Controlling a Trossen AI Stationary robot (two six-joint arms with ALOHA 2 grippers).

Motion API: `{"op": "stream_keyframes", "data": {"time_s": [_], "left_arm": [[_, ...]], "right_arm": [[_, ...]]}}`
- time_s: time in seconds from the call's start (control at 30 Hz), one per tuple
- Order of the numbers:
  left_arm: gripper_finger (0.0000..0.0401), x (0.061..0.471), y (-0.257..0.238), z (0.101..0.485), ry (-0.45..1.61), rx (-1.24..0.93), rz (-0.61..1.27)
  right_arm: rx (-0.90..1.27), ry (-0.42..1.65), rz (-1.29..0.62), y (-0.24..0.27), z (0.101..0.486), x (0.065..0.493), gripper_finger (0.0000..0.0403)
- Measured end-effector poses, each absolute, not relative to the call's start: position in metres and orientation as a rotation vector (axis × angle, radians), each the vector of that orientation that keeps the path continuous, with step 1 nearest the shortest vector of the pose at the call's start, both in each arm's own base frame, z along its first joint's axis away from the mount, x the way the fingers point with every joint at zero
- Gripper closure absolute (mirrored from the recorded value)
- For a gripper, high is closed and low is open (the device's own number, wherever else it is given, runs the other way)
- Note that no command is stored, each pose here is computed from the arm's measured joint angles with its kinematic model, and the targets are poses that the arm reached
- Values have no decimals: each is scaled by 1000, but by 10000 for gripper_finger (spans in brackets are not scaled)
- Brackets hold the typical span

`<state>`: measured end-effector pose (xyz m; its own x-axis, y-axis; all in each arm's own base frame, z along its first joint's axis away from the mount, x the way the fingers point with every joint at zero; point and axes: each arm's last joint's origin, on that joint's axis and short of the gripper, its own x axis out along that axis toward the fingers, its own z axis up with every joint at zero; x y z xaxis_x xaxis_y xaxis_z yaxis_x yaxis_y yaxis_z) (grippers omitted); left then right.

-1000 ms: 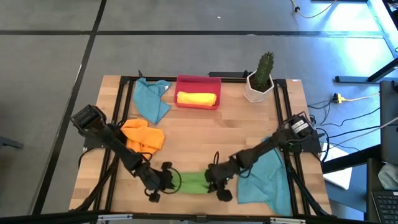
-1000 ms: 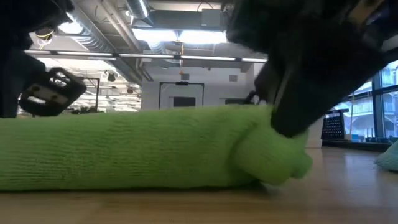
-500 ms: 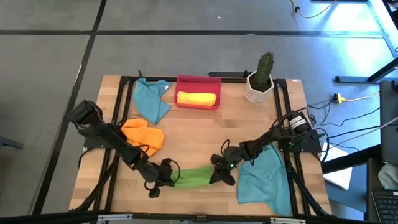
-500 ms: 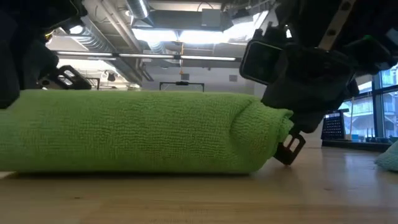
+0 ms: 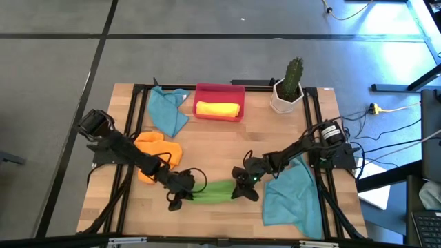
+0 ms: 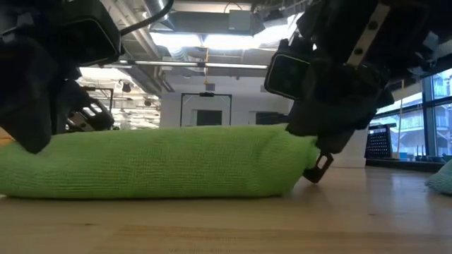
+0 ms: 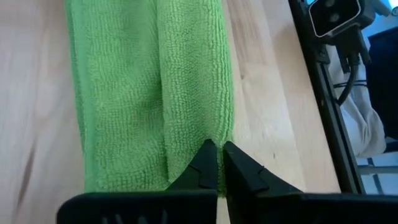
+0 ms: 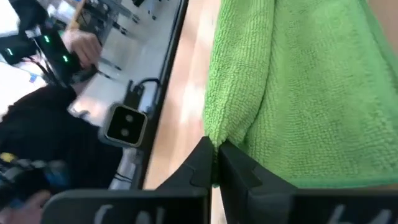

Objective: Roll microfiber towels into tight, uniform cylinder then place into a basket
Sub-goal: Roll the green towel

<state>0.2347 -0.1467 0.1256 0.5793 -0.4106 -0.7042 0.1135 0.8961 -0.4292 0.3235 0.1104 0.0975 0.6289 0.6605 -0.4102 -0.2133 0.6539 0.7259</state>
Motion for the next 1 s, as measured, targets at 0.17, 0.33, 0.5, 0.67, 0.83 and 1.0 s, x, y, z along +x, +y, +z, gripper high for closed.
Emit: {"op": "stream_keyframes", "data": {"time_s": [0.17, 0.33, 0.5, 0.67, 0.83, 1.0], "left_arm": [[401, 230, -145, 121, 969, -353, -337], [401, 230, -145, 120, 987, -359, -331], [401, 230, -145, 120, 980, -364, -320], [401, 230, -145, 121, 971, -351, -324], [401, 235, -145, 124, 916, -339, -343], [401, 238, -137, 123, 894, -348, -300]], "right_arm": [[568, 758, 513, 108, 104, 319, 366], [453, 726, 454, 105, 114, 317, 327], [370, 694, 445, 104, 122, 315, 275], [244, 569, 535, 121, 132, 315, 239], [27, 447, 516, 147, 137, 308, 235], [-181, 417, 436, 168, 139, 301, 234]]}}
